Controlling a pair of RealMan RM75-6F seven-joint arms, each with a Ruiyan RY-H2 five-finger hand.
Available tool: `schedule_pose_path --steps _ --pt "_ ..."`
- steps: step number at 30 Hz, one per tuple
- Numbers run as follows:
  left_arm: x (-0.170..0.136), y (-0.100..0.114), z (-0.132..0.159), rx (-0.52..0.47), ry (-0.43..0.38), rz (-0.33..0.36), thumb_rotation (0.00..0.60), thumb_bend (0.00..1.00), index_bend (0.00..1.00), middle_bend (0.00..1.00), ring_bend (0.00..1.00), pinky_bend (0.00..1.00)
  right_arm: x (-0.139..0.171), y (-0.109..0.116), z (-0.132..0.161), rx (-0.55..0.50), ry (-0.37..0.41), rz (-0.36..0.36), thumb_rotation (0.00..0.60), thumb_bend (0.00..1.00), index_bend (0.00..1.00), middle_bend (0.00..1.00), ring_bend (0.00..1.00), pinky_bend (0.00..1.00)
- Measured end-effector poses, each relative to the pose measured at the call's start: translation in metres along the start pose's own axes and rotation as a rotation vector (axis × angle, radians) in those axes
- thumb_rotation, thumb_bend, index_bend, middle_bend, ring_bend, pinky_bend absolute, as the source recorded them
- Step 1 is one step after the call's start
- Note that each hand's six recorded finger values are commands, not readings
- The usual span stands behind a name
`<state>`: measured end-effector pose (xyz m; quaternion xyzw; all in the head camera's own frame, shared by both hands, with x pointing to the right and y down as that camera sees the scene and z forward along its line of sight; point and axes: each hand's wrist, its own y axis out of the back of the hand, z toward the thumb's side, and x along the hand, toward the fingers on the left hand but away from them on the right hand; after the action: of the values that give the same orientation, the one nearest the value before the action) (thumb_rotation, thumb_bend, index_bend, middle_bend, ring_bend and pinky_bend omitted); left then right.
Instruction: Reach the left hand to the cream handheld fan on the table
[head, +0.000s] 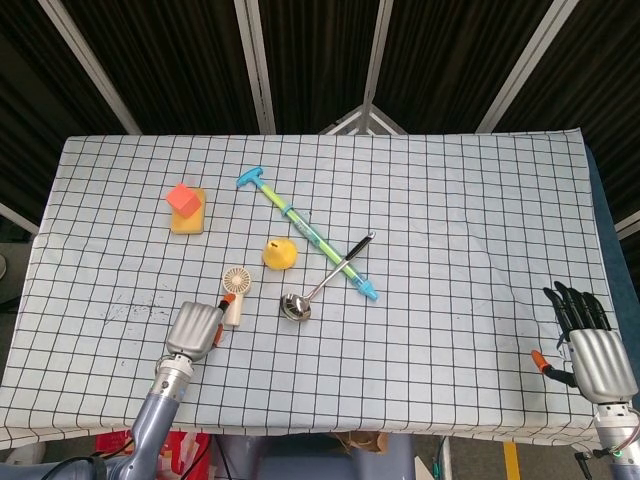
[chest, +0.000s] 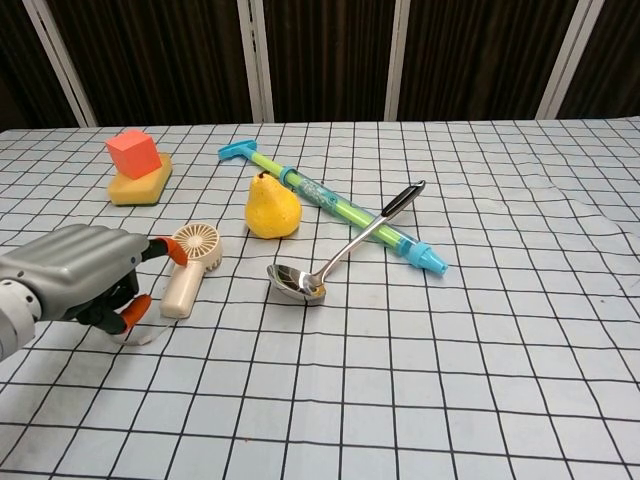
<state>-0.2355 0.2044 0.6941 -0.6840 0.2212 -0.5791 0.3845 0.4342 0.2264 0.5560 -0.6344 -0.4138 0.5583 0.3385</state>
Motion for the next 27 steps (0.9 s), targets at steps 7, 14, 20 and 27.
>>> schedule_pose_path --steps 7,14,20,27 --pt "0.0 -0.006 -0.004 0.015 0.012 -0.017 0.6 0.73 0.23 0.9 0.72 0.69 0.0 0.0 0.0 -0.001 0.0 0.001 0.6 0.28 0.07 0.0 0.0 0.0" --pt "0.002 -0.017 -0.004 0.039 0.011 -0.042 0.6 0.73 0.23 0.9 0.72 0.69 0.0 0.0 0.0 0.0 0.0 0.001 0.6 0.28 0.07 0.0 0.0 0.0" --pt "0.003 -0.026 -0.003 0.043 0.012 -0.063 0.6 0.73 0.22 0.89 0.72 0.69 0.0 0.0 0.0 -0.002 0.0 0.001 0.6 0.28 0.07 0.0 0.0 0.0" --pt "0.002 -0.007 -0.003 -0.026 0.01 0.003 0.6 0.69 0.14 0.78 0.62 0.65 0.0 0.0 0.0 -0.001 0.0 0.001 0.6 0.28 0.07 0.0 0.0 0.0"
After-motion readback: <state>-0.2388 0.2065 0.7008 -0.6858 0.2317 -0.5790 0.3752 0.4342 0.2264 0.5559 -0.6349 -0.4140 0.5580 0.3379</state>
